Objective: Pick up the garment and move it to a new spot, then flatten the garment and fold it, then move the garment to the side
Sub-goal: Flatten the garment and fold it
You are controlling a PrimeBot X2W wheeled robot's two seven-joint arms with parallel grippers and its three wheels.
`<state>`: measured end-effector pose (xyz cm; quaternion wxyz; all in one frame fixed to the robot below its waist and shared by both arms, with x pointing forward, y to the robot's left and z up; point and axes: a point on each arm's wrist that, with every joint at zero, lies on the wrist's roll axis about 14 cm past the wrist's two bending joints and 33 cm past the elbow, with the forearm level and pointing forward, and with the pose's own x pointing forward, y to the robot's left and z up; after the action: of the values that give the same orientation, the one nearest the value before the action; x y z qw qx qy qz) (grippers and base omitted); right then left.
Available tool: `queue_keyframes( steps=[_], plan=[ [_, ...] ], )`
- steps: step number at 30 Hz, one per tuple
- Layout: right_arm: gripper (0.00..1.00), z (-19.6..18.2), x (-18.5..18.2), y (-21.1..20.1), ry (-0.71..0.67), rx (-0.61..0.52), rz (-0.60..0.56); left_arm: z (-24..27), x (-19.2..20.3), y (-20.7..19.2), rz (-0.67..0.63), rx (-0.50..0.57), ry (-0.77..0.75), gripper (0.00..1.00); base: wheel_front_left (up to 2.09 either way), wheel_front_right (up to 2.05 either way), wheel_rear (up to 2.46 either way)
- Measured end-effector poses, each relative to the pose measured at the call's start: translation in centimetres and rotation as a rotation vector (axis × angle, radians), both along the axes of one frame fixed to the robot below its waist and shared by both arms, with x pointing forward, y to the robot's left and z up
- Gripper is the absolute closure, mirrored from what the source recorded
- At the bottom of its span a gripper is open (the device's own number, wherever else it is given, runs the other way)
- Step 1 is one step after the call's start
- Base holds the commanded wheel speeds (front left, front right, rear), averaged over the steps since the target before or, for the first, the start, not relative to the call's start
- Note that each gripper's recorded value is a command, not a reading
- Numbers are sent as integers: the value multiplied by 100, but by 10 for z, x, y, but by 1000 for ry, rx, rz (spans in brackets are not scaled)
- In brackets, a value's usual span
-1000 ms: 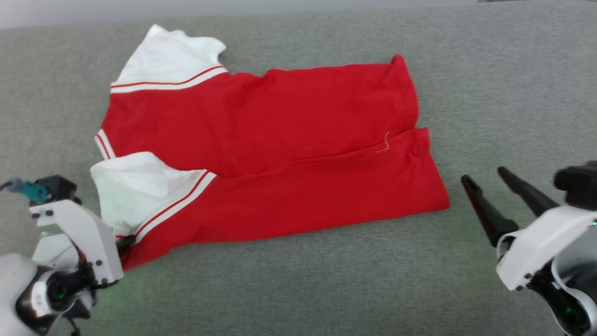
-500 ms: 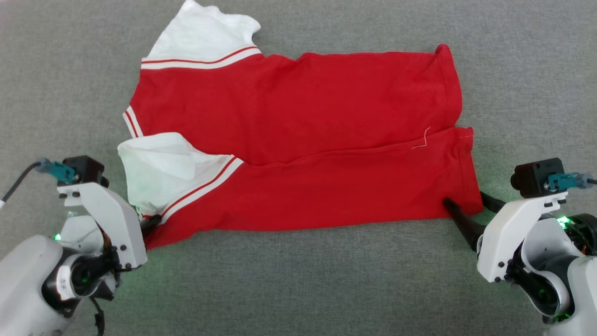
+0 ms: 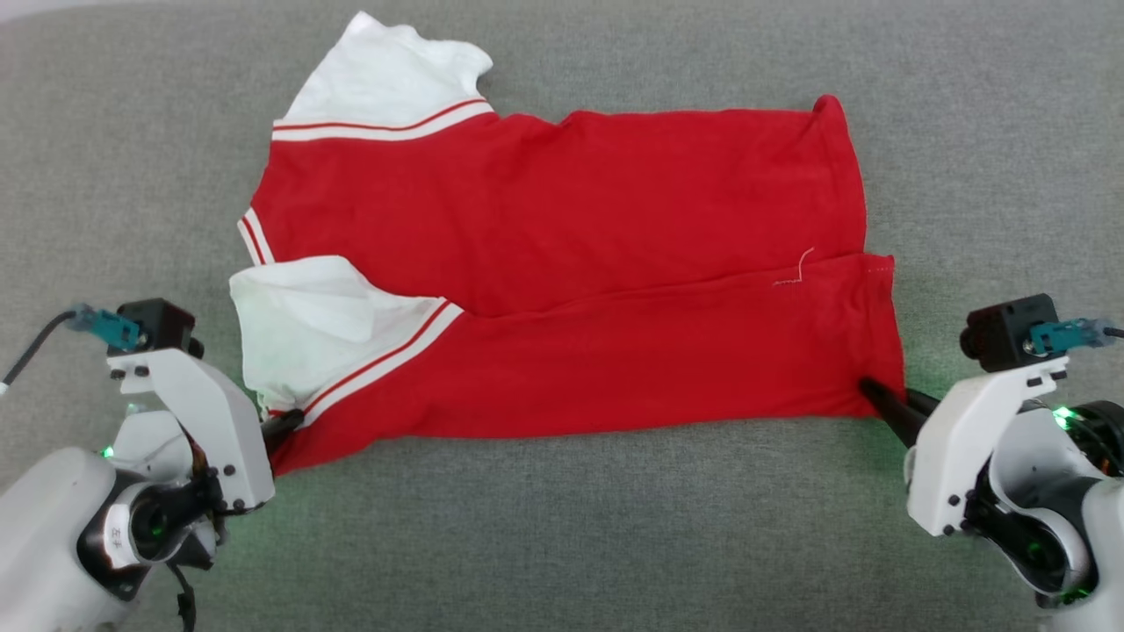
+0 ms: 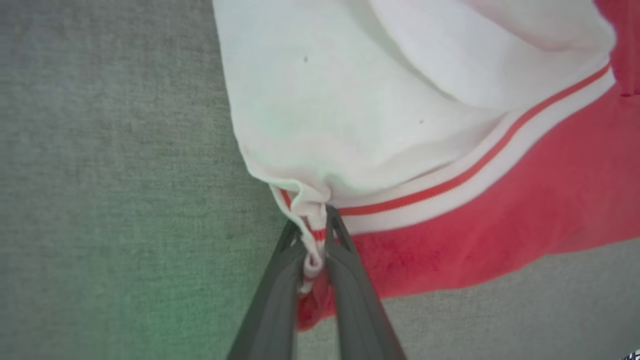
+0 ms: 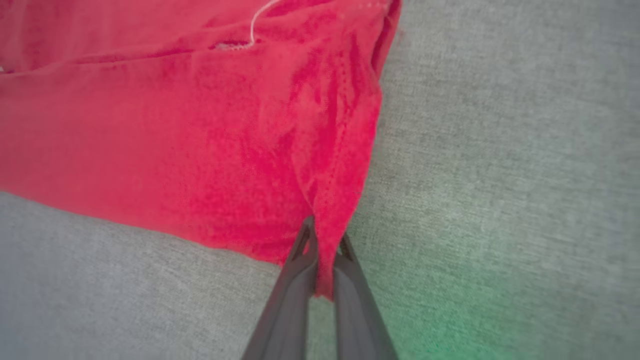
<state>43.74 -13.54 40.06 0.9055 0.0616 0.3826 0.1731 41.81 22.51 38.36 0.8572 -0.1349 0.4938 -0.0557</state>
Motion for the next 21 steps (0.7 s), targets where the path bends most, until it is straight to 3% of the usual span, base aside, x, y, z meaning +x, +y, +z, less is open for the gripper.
queue_keyframes(
  steps=[21],
  plan=[
    [100, 26, -58, -21, 24, -18, -20, 36, -35, 4, -15, 27, -21, 100, 0, 0, 0]
  ],
)
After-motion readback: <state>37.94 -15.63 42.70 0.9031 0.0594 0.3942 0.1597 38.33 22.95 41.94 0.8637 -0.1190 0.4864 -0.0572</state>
